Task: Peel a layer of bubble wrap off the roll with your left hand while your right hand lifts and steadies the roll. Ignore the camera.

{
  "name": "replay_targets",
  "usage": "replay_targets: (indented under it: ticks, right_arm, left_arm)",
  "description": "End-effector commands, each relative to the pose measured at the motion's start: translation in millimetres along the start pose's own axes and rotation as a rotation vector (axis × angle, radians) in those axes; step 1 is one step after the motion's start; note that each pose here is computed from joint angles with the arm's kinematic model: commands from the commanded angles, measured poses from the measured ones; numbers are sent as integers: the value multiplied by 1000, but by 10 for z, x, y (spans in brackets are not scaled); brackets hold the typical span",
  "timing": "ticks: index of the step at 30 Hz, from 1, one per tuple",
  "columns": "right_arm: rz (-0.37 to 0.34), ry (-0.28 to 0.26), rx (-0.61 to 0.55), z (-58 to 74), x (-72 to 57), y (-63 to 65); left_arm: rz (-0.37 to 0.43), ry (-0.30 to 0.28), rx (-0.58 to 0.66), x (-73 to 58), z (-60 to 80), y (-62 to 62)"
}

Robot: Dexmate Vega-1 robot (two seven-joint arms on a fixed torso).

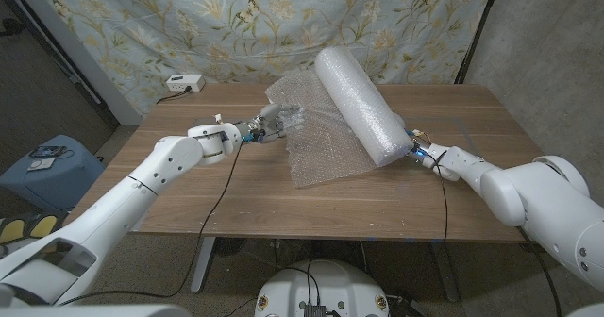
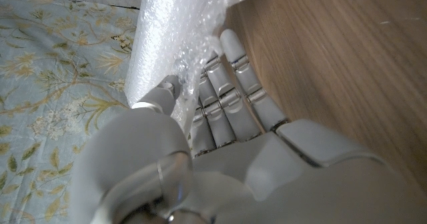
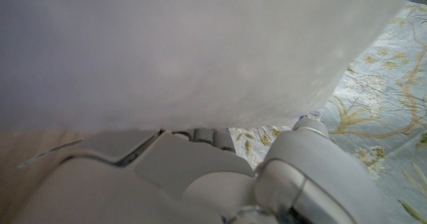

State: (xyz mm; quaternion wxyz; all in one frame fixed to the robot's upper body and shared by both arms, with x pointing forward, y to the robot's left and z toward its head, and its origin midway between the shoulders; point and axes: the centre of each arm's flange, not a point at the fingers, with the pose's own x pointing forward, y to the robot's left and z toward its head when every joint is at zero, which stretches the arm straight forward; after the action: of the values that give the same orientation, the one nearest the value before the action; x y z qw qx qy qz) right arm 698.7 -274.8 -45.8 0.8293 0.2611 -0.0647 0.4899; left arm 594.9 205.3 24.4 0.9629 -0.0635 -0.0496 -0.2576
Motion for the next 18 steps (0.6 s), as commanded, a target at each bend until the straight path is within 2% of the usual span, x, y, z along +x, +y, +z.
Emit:
replay_targets:
  ticks: [1, 18]
  right_arm:
    - [-6, -38, 6, -61, -22, -30]
    - [-21, -110, 20, -149, -65, -80]
  left_arm:
    - [-8, 7, 30, -6, 75, -17]
    - [-20, 11, 84, -46, 209, -90]
